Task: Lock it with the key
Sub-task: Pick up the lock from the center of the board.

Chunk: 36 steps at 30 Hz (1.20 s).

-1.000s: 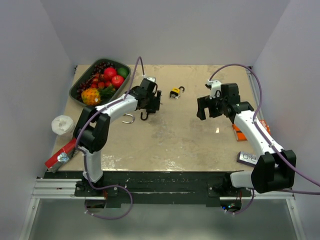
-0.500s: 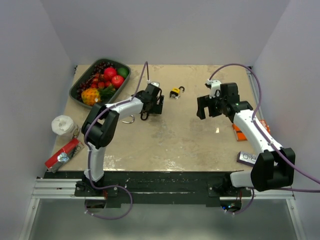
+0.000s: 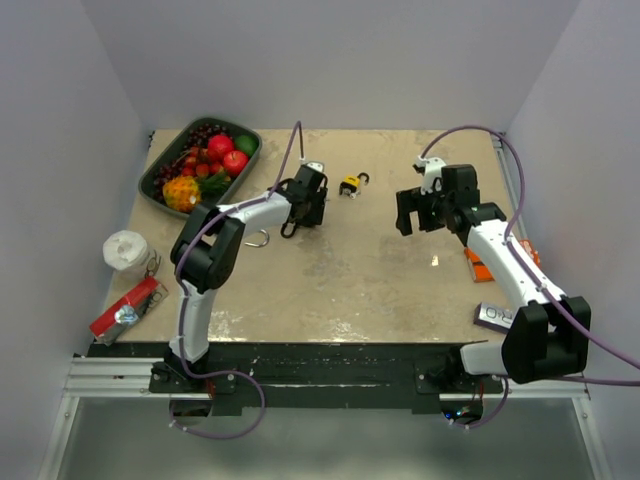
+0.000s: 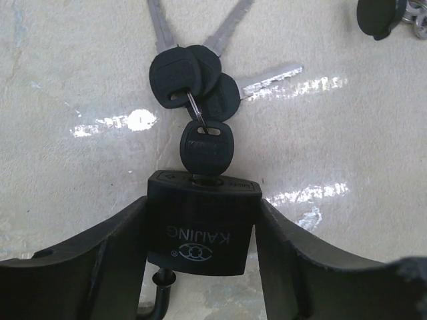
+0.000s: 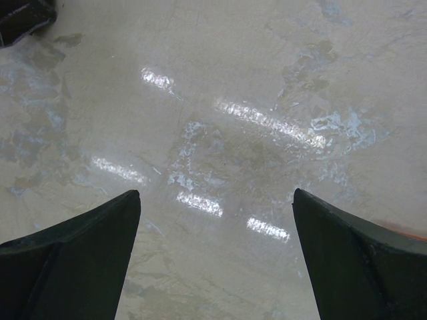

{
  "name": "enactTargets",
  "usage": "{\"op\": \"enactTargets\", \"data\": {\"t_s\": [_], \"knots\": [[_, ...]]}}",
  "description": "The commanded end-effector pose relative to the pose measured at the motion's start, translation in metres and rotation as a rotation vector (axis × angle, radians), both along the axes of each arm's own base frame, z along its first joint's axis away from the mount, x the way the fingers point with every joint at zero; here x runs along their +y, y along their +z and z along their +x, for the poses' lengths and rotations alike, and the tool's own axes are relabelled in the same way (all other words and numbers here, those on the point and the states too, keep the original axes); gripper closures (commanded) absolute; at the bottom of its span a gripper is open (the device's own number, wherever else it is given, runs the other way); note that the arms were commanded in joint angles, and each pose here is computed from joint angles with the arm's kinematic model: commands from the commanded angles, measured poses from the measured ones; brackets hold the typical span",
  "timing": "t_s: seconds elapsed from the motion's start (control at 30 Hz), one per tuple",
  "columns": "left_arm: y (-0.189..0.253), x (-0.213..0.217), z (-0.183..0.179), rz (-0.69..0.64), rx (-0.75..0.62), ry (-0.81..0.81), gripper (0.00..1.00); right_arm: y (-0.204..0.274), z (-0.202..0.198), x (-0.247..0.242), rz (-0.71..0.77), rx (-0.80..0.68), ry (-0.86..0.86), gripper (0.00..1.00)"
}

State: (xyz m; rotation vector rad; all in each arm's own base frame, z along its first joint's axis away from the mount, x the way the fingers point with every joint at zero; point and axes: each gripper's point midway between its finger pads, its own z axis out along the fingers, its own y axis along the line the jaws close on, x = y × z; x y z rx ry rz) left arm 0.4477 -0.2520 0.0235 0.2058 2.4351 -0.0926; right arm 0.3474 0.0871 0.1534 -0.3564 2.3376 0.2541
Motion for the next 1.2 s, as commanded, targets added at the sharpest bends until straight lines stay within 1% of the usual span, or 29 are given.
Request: {"op": "enactTargets", "data": {"t_s": [0.0,0.03,0.07,0.1,0.17,0.2,0.27,0.3,0.37,0.4,0.47,0.5,0.57,0.6,0.67,0.7,0.77,0.8,0.87,0.9,0.93,1.03,1.17], "knots": [[0.009,-0.018,-0.001,-0.058,0.016,-0.075,0.77,0.029,0.011,-0.006,-0.009,-0.144,-0.026,0.01],[0.014,-0.021,-0.001,-0.068,0.016,-0.087,0.91,0.034,0.006,-0.006,-0.013,-0.174,-0.006,0.01],[0.017,-0.023,-0.003,-0.074,0.021,-0.1,0.97,0.037,0.005,-0.008,-0.027,-0.196,0.007,0.01],[0.024,-0.026,-0.007,-0.09,0.03,-0.117,1.0,0.037,0.003,-0.01,-0.058,-0.217,0.035,0.01],[0.037,-0.029,-0.01,-0.105,0.026,-0.153,1.0,0.054,-0.003,-0.011,-0.079,-0.284,0.074,0.01],[0.054,-0.035,-0.014,-0.139,0.015,-0.187,1.0,0.06,-0.006,-0.012,-0.109,-0.314,0.106,0.01],[0.07,-0.042,-0.022,-0.177,0.005,-0.255,1.0,0.076,-0.012,-0.012,-0.12,-0.372,0.135,0.01],[0.089,-0.05,-0.029,-0.225,-0.006,-0.303,1.0,0.079,-0.017,-0.011,-0.14,-0.378,0.178,0.01],[0.104,-0.056,-0.039,-0.256,-0.011,-0.366,1.0,0.084,-0.029,0.0,-0.127,-0.393,0.272,0.01],[0.117,-0.061,-0.05,-0.298,0.001,-0.421,1.0,0.086,-0.035,0.001,-0.137,-0.409,0.305,0.01],[0.129,-0.065,-0.063,-0.325,0.01,-0.486,1.0,0.09,-0.044,0.008,-0.128,-0.434,0.365,0.01],[0.138,-0.069,-0.077,-0.359,0.035,-0.545,1.0,0.089,-0.051,0.009,-0.145,-0.444,0.412,0.01],[0.146,-0.07,-0.091,-0.375,0.044,-0.624,1.0,0.087,-0.061,0.015,-0.15,-0.447,0.489,0.01],[0.156,-0.073,-0.106,-0.408,0.066,-0.679,1.0,0.084,-0.069,0.021,-0.145,-0.447,0.558,0.01],[0.161,-0.071,-0.123,-0.425,0.097,-0.75,1.0,0.086,-0.077,0.025,-0.142,-0.473,0.6,0.01],[0.169,-0.074,-0.134,-0.46,0.109,-0.798,1.0,0.083,-0.085,0.031,-0.136,-0.49,0.668,0.01],[0.174,-0.074,-0.153,-0.494,0.137,-0.887,1.0,0.091,-0.099,0.038,-0.135,-0.565,0.745,0.01],[0.184,-0.078,-0.168,-0.557,0.163,-0.942,1.0,0.092,-0.105,0.045,-0.118,-0.603,0.798,0.01],[0.188,-0.077,-0.185,-0.597,0.18,-1.016,1.0,0.103,-0.117,0.051,-0.111,-0.678,0.849,0.01],[0.195,-0.079,-0.196,-0.651,0.2,-1.065,1.0,0.105,-0.121,0.054,-0.106,-0.709,0.878,0.01],[0.195,-0.078,-0.203,-0.672,0.219,-1.08,1.0,0.108,-0.129,0.061,-0.078,-0.734,0.919,0.01],[0.198,-0.078,-0.22,-0.718,0.258,-1.136,1.0,0.109,-0.143,0.068,-0.056,-0.791,0.989,0.01],[0.199,-0.081,-0.242,-0.741,0.292,-1.193,1.0,0.107,-0.157,0.074,-0.088,-0.868,1.079,0.01]]}}
